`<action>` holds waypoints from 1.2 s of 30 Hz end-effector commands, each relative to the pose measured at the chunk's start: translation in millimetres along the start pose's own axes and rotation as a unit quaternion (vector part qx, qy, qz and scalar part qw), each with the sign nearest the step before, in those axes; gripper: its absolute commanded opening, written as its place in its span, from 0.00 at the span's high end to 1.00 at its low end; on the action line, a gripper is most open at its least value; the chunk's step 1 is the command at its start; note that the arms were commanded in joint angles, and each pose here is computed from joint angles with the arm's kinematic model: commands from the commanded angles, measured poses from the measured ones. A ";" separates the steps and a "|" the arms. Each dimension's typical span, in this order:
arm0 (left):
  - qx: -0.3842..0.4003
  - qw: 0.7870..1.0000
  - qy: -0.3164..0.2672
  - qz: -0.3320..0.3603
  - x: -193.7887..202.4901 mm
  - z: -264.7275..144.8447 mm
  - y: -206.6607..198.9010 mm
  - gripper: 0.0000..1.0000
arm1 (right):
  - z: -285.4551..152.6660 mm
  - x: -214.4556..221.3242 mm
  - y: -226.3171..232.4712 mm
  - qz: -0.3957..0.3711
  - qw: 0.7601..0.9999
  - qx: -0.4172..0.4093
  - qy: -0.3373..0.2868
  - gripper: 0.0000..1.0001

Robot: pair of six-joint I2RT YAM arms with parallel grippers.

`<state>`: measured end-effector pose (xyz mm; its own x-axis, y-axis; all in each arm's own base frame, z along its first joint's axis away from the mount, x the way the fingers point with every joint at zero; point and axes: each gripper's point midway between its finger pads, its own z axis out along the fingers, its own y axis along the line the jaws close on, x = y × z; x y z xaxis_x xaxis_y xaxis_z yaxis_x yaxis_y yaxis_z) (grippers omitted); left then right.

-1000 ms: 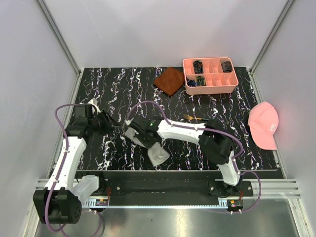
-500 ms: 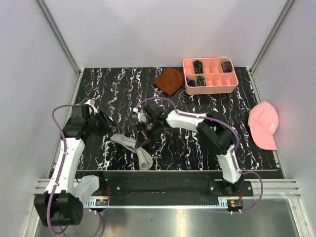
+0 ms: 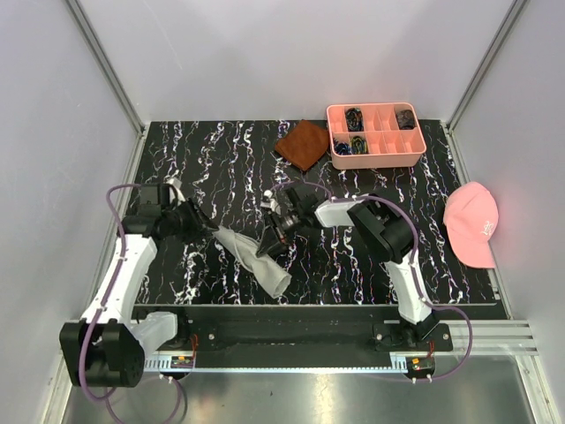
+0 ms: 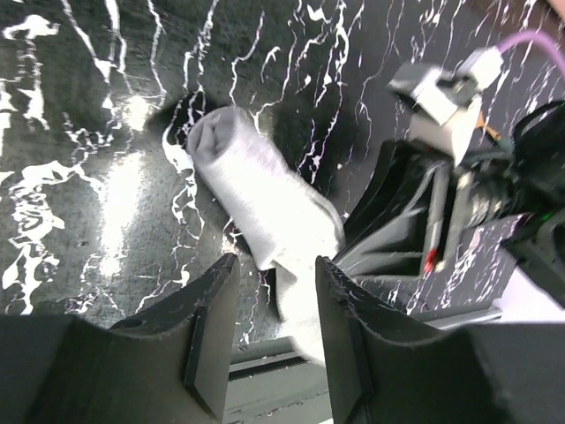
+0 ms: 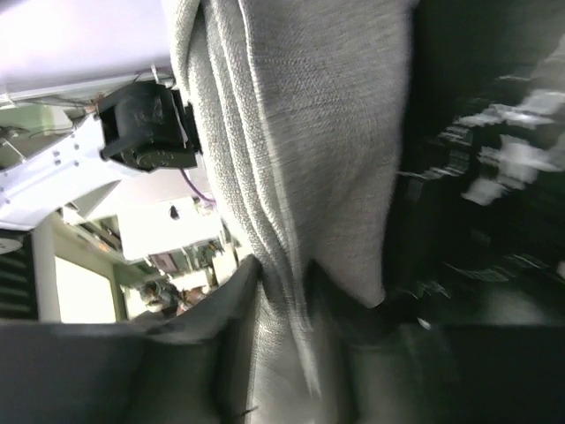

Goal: Fold the napkin into a case and place the utensils inside
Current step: Turn over the smaller rectangle-folded napkin at the center of the board, then smooth out the smaller rectangle-folded napkin at the center of the board.

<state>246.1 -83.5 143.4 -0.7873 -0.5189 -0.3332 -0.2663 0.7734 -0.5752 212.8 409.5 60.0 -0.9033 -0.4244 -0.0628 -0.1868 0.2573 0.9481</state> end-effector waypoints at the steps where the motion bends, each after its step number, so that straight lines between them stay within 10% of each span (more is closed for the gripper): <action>1: 0.043 0.998 0.030 0.018 11.1 21.6 -28.7 0.58 | -21.7 -9.0 -2.7 -0.020 0.999 -0.023 -0.017 0.56; 7: 0.066 0.996 0.059 0.028 25.1 57.5 -57.1 0.62 | -85.3 -20.9 -52.3 -0.041 0.976 0.207 -0.051 0.33; 15: 0.057 0.995 0.069 0.032 15.4 83.3 -62.1 0.69 | -136.5 1.2 -20.6 -0.063 0.920 0.367 -0.119 0.32; 26: 0.014 0.997 0.074 0.020 0.7 126.5 -48.8 0.72 | -56.8 43.9 6.0 -0.094 0.954 0.273 -0.086 0.57; 36: -0.033 0.995 0.089 0.009 -4.1 157.3 -24.3 0.75 | -78.1 34.5 -76.7 -0.089 0.910 0.395 -0.087 0.70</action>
<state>319.8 -161.7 24.5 -0.8970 -0.4272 -0.1133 -0.3167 0.8000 -0.5096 191.3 314.2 24.4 -0.8926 -0.3950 -0.2171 -0.4480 0.7238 0.5248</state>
